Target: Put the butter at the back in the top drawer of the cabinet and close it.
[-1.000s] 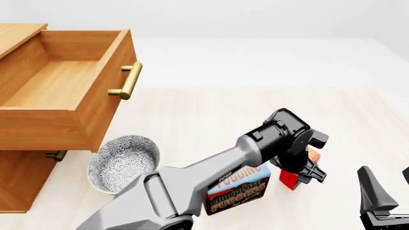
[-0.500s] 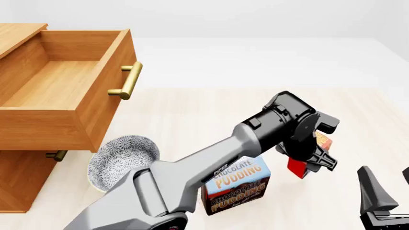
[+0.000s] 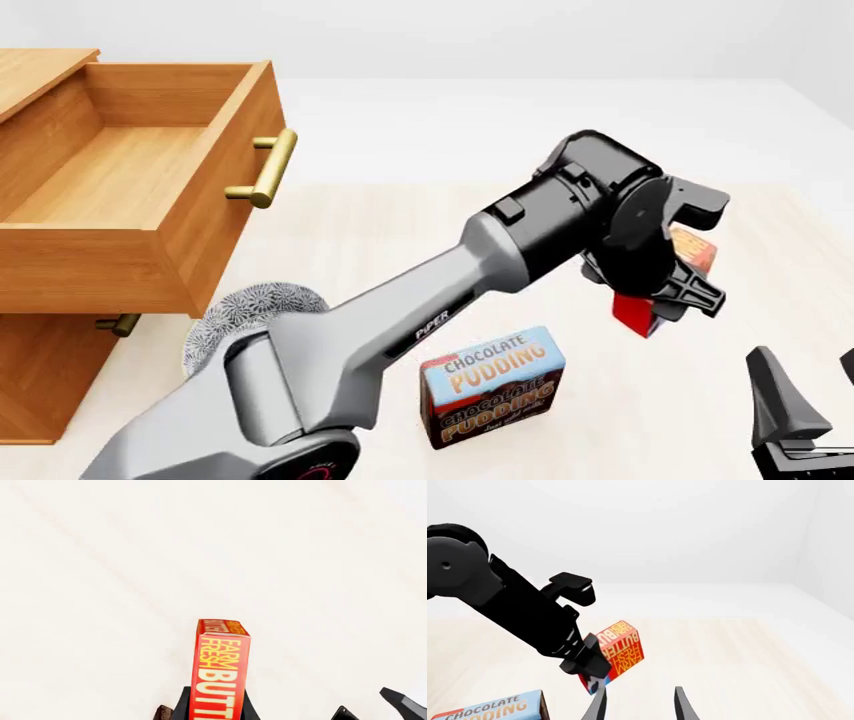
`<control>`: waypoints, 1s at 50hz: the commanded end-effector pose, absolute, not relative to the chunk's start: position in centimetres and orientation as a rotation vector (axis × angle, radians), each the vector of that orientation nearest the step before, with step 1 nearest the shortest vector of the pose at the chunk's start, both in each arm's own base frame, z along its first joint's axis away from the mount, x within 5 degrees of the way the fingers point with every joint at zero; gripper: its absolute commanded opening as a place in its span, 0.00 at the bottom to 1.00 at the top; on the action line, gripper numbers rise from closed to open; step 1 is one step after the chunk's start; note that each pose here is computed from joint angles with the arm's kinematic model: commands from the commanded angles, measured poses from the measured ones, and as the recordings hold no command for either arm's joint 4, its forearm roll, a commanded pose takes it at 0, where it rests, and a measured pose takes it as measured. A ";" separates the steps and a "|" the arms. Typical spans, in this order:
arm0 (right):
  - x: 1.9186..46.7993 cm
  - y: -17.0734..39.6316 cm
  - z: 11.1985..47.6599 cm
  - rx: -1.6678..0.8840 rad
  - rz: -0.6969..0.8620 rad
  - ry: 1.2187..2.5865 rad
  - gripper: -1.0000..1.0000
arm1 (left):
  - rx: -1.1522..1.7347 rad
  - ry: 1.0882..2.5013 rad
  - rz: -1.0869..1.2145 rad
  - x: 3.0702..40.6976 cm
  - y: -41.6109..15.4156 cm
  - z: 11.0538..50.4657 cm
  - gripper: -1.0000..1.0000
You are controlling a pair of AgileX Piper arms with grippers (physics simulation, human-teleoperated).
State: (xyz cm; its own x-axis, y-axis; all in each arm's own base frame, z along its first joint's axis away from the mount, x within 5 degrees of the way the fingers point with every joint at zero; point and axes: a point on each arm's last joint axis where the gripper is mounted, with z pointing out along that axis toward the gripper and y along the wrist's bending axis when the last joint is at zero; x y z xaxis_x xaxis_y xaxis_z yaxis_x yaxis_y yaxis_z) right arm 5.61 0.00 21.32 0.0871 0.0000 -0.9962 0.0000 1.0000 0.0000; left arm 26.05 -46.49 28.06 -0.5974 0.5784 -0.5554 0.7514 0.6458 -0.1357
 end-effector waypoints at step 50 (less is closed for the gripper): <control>5.6 0.0 21.3 0.000 0.000 1.484 1.00 | 0.944 2.224 -0.462 27.9 -34.4 41.5 0.00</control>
